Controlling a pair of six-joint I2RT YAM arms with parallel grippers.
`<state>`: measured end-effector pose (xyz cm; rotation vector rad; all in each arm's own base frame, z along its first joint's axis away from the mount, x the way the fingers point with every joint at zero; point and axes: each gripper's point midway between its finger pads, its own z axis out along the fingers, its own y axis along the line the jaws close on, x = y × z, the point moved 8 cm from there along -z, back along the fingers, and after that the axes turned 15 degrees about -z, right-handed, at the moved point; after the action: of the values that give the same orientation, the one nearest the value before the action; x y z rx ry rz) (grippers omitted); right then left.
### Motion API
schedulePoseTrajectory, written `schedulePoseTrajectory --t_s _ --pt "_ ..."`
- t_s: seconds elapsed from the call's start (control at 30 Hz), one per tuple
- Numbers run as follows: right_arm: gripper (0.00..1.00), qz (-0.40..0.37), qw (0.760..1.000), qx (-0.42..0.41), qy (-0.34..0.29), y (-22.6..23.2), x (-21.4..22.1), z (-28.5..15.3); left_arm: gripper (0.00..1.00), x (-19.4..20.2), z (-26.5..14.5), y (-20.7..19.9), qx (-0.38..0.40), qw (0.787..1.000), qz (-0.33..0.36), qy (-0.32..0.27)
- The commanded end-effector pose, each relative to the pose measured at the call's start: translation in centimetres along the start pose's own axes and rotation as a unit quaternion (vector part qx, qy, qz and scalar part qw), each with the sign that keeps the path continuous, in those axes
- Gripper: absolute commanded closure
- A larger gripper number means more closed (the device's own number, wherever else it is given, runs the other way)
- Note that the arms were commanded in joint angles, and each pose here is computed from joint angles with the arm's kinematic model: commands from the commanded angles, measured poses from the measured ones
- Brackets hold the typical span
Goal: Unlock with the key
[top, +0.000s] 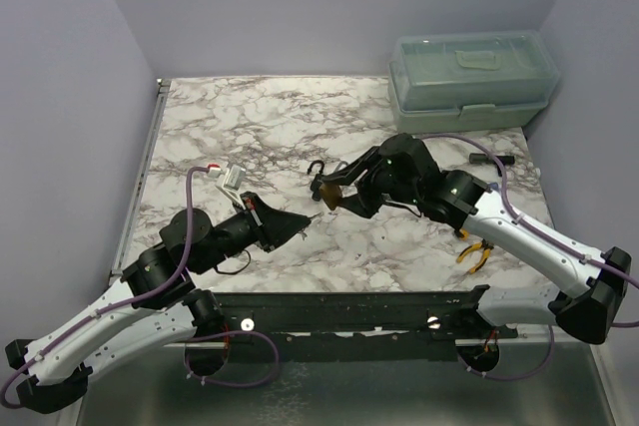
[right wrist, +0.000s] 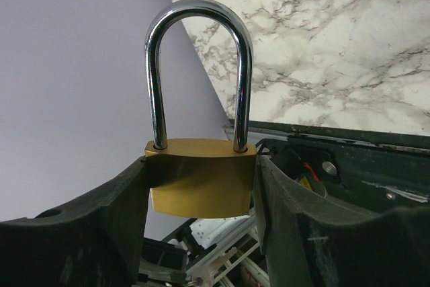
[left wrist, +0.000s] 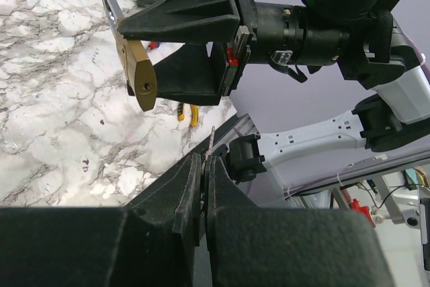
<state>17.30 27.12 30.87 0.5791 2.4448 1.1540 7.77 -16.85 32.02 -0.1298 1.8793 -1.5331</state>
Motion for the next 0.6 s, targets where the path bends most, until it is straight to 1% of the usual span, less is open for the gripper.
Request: schedulePoseTrajectory --t_s 0.0,0.13,0.27,0.4,0.57 --pt "1.00 -0.037 0.993 -0.109 0.000 2.9 -0.1 -2.2 1.00 0.4 -0.1 -0.2 0.017 1.000 -0.005 0.012" --pt "1.00 -0.062 0.985 -0.163 0.009 3.8 0.1 -2.8 1.00 0.4 -0.2 -0.4 0.020 1.000 -0.007 0.013" --pt "1.00 -0.076 0.979 -0.188 0.018 4.6 0.3 -3.3 1.00 0.2 -0.3 -0.6 0.024 1.000 -0.007 0.011" --pt "1.00 -0.085 0.976 -0.197 0.020 5.2 0.3 -3.8 1.00 0.0 -0.5 -0.8 0.027 1.000 0.001 0.006" --pt "1.00 -0.084 0.978 -0.193 0.015 5.2 0.2 -4.2 1.00 -0.1 -0.6 -0.4 0.011 1.000 0.016 0.005"
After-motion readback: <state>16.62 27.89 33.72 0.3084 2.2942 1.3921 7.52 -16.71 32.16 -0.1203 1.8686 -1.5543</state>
